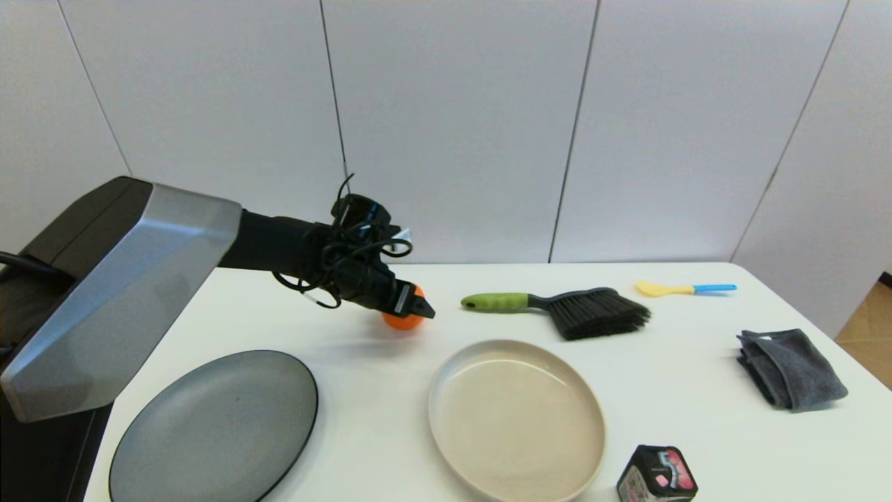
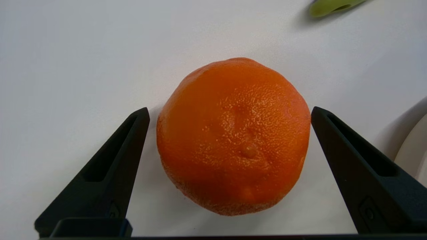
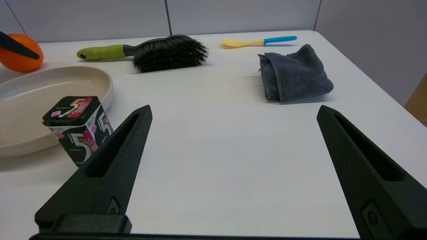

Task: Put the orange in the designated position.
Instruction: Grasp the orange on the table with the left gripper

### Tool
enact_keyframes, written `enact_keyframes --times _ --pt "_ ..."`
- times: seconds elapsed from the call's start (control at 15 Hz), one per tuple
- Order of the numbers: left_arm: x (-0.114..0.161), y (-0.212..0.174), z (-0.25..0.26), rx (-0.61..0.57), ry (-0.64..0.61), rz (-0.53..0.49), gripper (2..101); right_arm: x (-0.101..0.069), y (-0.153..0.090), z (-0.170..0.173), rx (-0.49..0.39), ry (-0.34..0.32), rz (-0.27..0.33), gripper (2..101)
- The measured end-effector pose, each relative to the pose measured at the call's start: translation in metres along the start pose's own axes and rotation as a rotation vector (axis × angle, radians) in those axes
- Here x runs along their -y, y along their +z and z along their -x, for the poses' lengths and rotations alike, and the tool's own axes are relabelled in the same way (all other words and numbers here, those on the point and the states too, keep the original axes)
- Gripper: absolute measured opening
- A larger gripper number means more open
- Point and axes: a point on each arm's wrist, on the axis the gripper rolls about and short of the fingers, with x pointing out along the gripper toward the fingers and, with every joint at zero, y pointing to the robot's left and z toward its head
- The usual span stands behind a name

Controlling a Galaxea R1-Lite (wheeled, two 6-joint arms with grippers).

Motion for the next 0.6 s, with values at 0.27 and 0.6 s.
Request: enact_keyframes --times 0.27,0.6 --pt "-0.0004 0.0001 -0.0031 0.014 0.000 -0.007 97.9 0.0000 0.0000 0.0000 0.000 0.000 0.000 98.0" --pt "0.0079 0.0028 0.0002 0.022 -0.009 -0.023 97.9 0.0000 0.0000 0.0000 0.000 0.001 0.000 98.0"
